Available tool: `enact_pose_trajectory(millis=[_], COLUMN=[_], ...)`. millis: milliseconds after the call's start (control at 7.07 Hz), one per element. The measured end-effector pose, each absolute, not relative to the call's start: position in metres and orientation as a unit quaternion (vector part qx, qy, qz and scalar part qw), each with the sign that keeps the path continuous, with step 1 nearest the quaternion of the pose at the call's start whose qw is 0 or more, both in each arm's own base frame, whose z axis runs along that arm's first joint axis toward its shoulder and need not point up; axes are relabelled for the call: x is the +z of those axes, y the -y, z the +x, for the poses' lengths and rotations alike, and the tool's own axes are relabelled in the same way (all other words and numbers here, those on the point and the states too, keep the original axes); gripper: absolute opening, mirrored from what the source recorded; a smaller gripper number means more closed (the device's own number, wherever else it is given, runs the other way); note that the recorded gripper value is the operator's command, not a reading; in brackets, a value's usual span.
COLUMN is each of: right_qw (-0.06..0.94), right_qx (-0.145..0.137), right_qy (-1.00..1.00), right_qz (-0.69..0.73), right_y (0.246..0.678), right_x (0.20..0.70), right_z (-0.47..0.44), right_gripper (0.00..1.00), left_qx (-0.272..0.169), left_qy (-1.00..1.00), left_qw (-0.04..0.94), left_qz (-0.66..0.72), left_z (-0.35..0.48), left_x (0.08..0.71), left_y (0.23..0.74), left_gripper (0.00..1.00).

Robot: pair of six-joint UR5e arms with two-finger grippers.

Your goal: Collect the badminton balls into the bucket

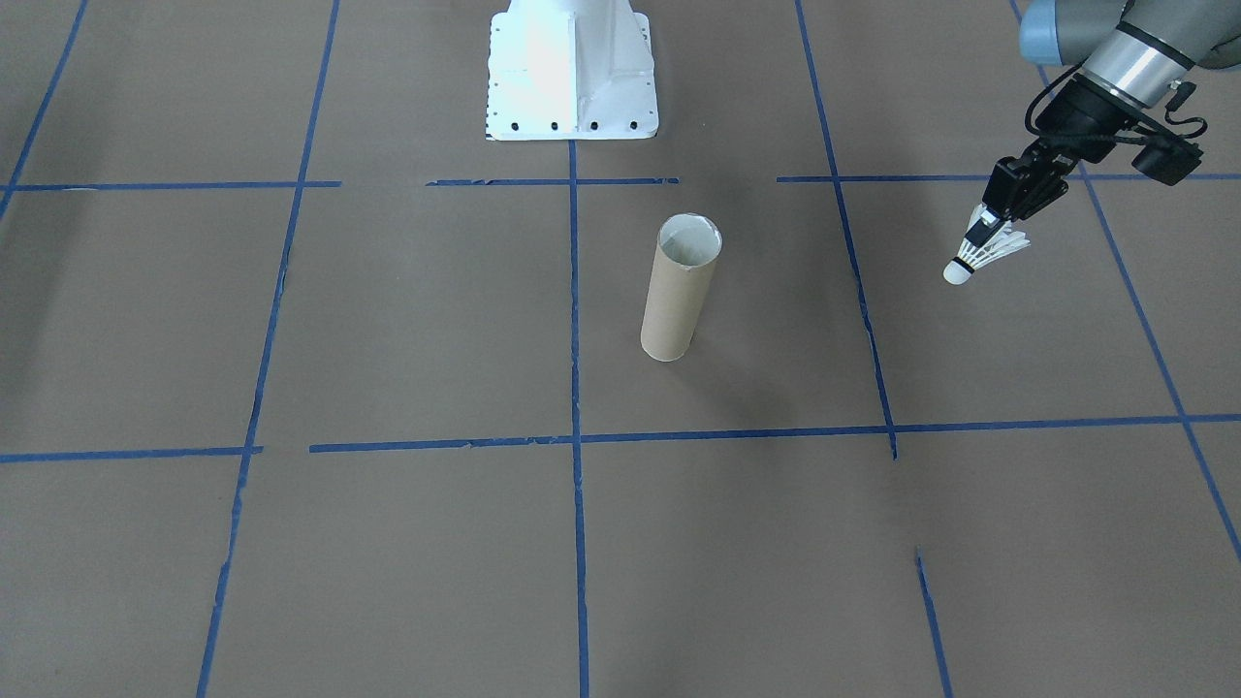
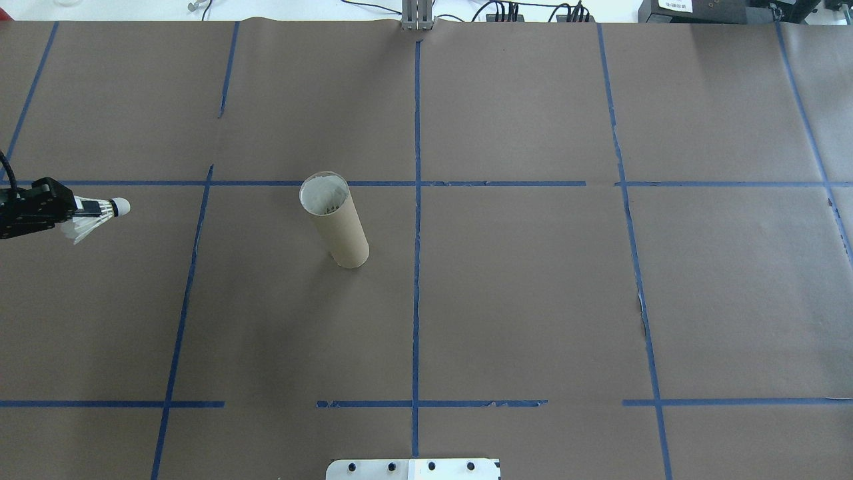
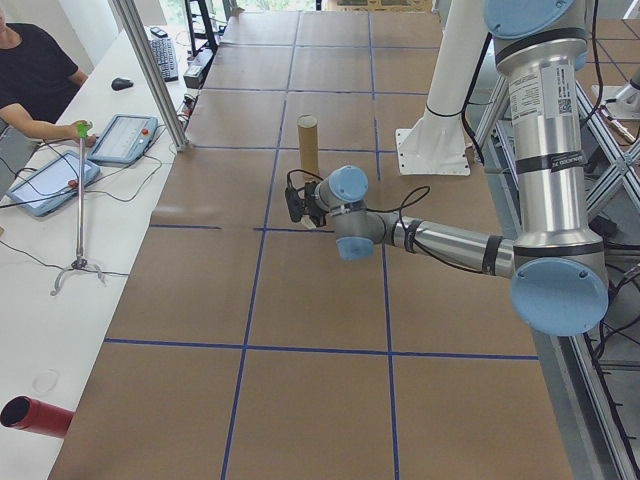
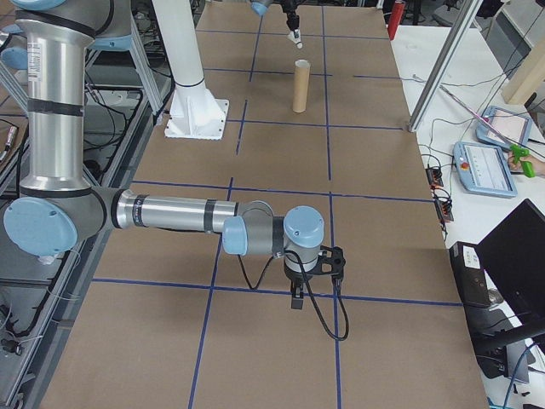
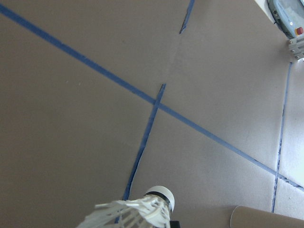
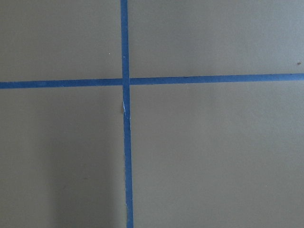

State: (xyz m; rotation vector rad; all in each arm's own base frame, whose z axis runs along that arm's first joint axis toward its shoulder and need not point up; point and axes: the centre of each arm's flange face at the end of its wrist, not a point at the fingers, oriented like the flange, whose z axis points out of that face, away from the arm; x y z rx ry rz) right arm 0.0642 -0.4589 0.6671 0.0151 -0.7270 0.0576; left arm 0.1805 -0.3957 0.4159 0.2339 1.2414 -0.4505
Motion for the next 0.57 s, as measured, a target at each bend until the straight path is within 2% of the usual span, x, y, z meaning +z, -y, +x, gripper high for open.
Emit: enact_pose_trajectory(millis=[283, 566], right_qw=[0.934, 0.934], right_qx=[0.028, 0.028], right_qy=[0.355, 0.355], right_qz=[0.007, 0.007], right_y=[0.459, 0.459], right_x=[0.667, 0.667], right_z=[0.064, 0.064], right_gripper=[1.0, 1.0], left_qx=[-0.198, -0.171], left_qy=[-0.524, -0.473], left_qw=[0.816, 0.853], left_qz=[0.14, 0.139], left_z=[0.175, 0.182], left_x=[0.354, 0.266], left_y=[0.398, 0.41], left_gripper=[0.0, 0.0])
